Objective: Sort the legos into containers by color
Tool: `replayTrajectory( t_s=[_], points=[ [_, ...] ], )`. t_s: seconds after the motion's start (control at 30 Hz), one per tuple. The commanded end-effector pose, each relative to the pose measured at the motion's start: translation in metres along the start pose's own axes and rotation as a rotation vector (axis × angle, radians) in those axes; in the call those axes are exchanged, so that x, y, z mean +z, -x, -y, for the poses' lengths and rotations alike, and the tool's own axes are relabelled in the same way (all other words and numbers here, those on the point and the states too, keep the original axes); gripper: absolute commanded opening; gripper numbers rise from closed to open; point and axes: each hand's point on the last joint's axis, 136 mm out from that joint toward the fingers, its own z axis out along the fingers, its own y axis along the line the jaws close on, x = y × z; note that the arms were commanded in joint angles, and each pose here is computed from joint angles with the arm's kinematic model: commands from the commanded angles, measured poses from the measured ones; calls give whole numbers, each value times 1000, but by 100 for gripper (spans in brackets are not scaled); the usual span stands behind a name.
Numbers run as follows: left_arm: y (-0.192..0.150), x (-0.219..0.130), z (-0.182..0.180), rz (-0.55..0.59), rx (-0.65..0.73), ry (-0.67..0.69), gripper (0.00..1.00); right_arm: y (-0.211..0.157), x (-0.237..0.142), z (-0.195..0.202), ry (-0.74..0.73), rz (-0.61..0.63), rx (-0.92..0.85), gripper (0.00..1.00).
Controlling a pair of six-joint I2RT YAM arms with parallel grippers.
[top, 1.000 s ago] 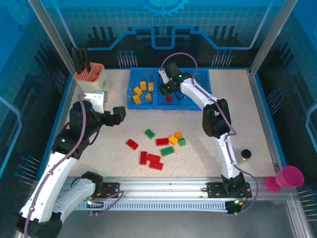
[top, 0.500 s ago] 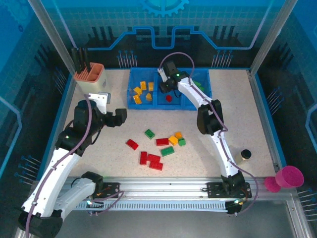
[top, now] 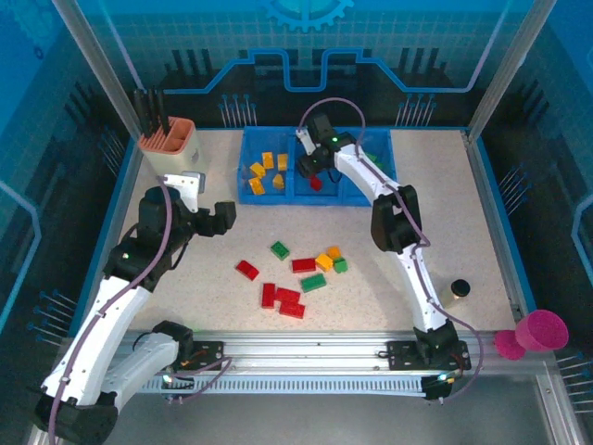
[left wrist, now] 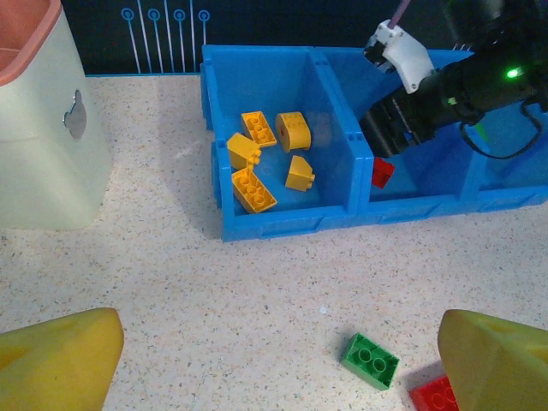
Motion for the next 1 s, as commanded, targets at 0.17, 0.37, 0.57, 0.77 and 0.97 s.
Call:
replayTrajectory(
  t_s=[0.17, 0.37, 0.57, 0.77, 0.97],
  points=[
    [3, -6, -7, 45, -3, 18, 96, 10, -127, -48, 61, 130, -64, 65],
    [3, -16, -7, 63, -2, 13, 95, -34, -147, -155, 174, 124, -148, 70],
    [9, -25, -15, 115, 3, 59, 97, -87, -126, -251, 262, 5, -220, 76],
    [9, -32, -19, 144, 5, 80, 99, -134, -98, -306, 274, -136, -266, 81],
    [8, -33, -19, 148, 6, 75, 99, -149, -79, -315, 259, -189, -269, 84]
  ],
)
